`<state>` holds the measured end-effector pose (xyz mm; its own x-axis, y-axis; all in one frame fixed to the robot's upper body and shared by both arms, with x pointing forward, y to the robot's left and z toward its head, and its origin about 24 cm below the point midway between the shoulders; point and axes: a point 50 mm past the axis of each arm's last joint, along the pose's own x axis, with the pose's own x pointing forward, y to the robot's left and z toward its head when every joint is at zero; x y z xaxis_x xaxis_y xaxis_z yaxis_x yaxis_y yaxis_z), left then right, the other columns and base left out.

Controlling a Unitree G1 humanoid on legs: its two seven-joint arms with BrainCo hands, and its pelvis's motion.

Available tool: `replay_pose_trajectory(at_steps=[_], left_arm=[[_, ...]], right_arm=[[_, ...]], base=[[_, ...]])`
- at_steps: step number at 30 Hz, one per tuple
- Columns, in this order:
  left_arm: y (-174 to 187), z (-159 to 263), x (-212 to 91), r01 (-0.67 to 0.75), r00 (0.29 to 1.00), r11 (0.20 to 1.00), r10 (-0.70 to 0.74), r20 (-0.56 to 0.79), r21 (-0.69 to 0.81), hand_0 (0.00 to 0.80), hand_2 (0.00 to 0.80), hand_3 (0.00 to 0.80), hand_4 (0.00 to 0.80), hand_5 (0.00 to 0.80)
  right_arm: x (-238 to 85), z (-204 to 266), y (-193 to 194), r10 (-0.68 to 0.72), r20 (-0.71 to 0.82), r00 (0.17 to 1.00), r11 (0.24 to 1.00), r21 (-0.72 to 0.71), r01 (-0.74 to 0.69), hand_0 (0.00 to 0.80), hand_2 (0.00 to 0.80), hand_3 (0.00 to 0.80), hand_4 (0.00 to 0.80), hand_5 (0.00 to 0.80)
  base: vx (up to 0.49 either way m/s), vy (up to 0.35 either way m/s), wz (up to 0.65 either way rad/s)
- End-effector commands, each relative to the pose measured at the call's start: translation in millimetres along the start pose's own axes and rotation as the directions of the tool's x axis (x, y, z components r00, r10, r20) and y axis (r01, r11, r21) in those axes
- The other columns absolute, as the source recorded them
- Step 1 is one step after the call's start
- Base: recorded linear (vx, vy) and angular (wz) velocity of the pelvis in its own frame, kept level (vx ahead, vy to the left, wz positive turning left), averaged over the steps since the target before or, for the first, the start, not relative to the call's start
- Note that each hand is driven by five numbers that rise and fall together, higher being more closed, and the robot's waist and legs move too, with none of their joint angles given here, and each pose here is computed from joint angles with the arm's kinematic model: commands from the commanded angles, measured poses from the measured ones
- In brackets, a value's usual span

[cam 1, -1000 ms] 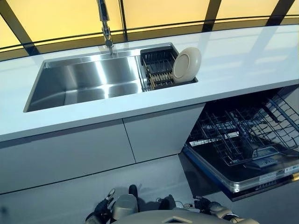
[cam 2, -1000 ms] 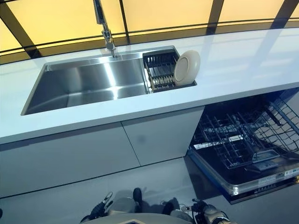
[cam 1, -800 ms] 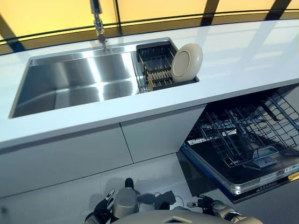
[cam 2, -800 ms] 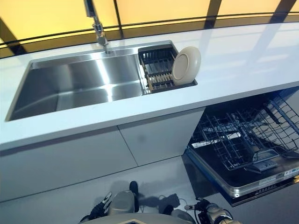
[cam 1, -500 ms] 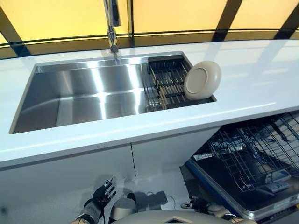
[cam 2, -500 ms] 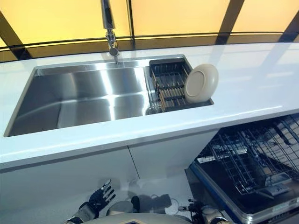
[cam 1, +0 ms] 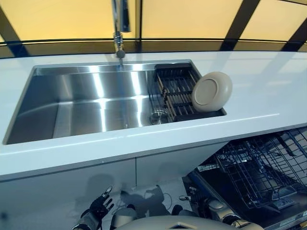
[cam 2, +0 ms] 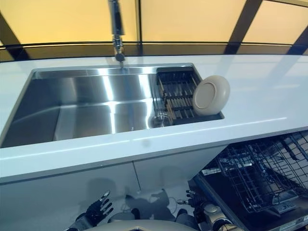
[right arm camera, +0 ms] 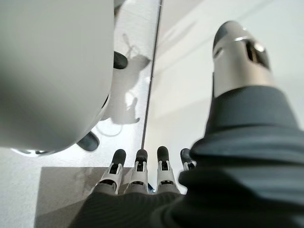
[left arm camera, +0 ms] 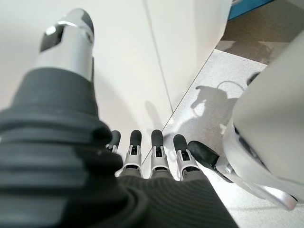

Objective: Take plates into dishwasher

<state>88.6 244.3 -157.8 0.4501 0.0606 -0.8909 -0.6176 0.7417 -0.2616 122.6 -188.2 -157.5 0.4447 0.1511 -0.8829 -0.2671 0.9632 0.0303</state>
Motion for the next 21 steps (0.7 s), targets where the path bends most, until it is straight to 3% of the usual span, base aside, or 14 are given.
replay_pose_trajectory(at_steps=[1, 5, 9, 10, 11, 16, 21], left_arm=[[-21, 20, 6, 0.064, 0.994, 0.997, -0.060, 0.094, -0.039, 0.000, 0.000, 0.000, 0.000, 0.000], [-8, 7, 2, 0.028, 0.997, 0.997, -0.023, 0.067, -0.065, 0.000, 0.000, 0.000, 0.000, 0.000], [5, -9, -4, 0.005, 0.998, 0.993, 0.002, 0.055, -0.118, 0.000, 0.000, 0.000, 0.000, 0.000], [7, -14, -6, 0.004, 0.998, 0.991, 0.004, 0.056, -0.133, 0.000, 0.000, 0.000, 0.000, 0.000], [8, -15, -6, 0.003, 0.998, 0.991, 0.004, 0.056, -0.134, 0.000, 0.000, 0.000, 0.000, 0.000], [12, -25, -9, 0.006, 0.998, 0.988, 0.003, 0.055, -0.153, 0.000, 0.000, 0.000, 0.000, 0.000], [4, -27, -8, 0.025, 0.999, 0.993, -0.021, 0.037, -0.111, 0.000, 0.000, 0.000, 0.000, 0.000]], right_arm=[[-2, 44, -24, -0.086, 0.211, 0.974, 0.995, 0.058, 0.076, 0.000, 0.000, 0.000, 0.000, 0.000], [-12, 61, -46, -0.209, 0.318, 0.925, 0.969, 0.192, 0.154, 0.000, 0.000, 0.000, 0.000, 0.000], [-40, 103, -79, -0.420, 0.471, 0.776, 0.897, 0.347, 0.275, 0.000, 0.000, 0.000, 0.000, 0.000], [-56, 125, -86, -0.453, 0.560, 0.693, 0.886, 0.368, 0.282, 0.000, 0.000, 0.000, 0.000, 0.000], [-57, 126, -86, -0.454, 0.566, 0.688, 0.886, 0.370, 0.281, 0.000, 0.000, 0.000, 0.000, 0.000], [-113, 182, -96, -0.459, 0.797, 0.393, 0.884, 0.365, 0.293, 0.000, 0.000, 0.000, 0.000, 0.000], [-164, 231, -118, -0.484, 0.862, 0.153, 0.849, 0.420, 0.321, 0.000, 0.000, 0.000, 0.000, 0.000]], base=[[0.082, -0.151, 0.18], [0.145, -0.134, -0.03], [0.116, -0.046, -0.12], [0.042, 0.001, -0.18], [0.044, 0.010, -0.17], [0.043, 0.023, -0.10], [0.015, 0.007, -0.02]])
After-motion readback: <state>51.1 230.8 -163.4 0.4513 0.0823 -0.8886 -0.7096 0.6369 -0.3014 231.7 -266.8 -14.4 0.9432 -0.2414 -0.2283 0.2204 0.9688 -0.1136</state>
